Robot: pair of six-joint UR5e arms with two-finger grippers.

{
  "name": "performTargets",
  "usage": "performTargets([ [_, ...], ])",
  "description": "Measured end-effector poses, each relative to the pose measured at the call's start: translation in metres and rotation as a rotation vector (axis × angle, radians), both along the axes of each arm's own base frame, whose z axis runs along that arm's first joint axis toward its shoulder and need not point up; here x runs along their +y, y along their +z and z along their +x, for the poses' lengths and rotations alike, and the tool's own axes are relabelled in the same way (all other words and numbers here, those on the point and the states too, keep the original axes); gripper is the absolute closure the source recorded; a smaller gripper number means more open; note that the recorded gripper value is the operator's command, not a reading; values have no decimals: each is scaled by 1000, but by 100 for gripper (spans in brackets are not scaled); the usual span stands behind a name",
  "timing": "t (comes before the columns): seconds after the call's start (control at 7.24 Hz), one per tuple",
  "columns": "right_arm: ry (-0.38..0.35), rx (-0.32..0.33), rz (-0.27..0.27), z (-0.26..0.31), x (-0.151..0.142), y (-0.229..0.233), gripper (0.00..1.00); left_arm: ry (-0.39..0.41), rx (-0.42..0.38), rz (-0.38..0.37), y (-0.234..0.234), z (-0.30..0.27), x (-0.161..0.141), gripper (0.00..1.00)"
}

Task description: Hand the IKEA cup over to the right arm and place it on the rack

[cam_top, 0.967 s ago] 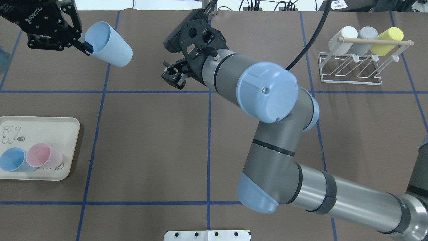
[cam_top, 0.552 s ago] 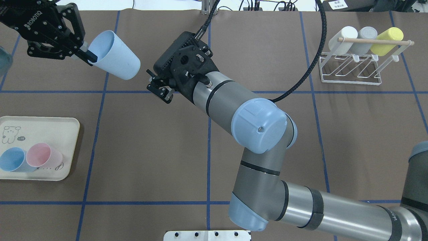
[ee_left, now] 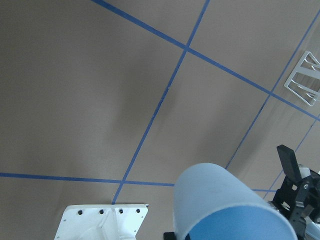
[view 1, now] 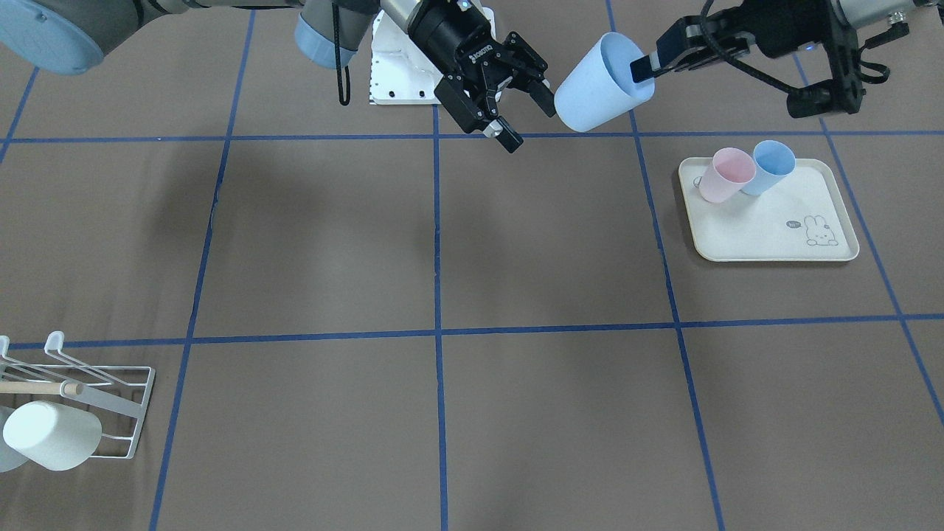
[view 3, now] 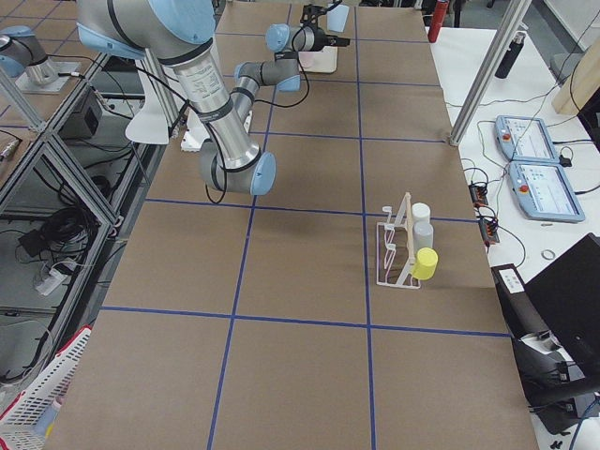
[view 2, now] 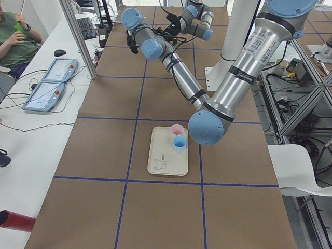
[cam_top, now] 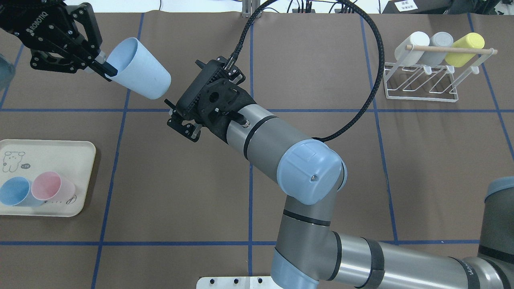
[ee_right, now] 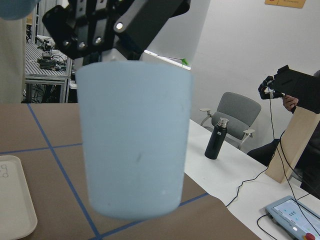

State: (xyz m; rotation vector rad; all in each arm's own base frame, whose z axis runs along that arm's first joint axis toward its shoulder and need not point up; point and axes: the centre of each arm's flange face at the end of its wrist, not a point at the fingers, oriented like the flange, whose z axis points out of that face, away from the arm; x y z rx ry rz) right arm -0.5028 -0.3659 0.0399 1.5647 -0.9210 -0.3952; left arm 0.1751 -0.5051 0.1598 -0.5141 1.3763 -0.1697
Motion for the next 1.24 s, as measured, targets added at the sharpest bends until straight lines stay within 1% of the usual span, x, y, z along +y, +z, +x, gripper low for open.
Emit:
performTargets([
  [0.41,10,2,9,-10,18,-2,4,5,6,3,-4,0,0,100],
  [1.24,28,-20,15,-7,26,-15,4,14,11,16,-10,4,2,100],
])
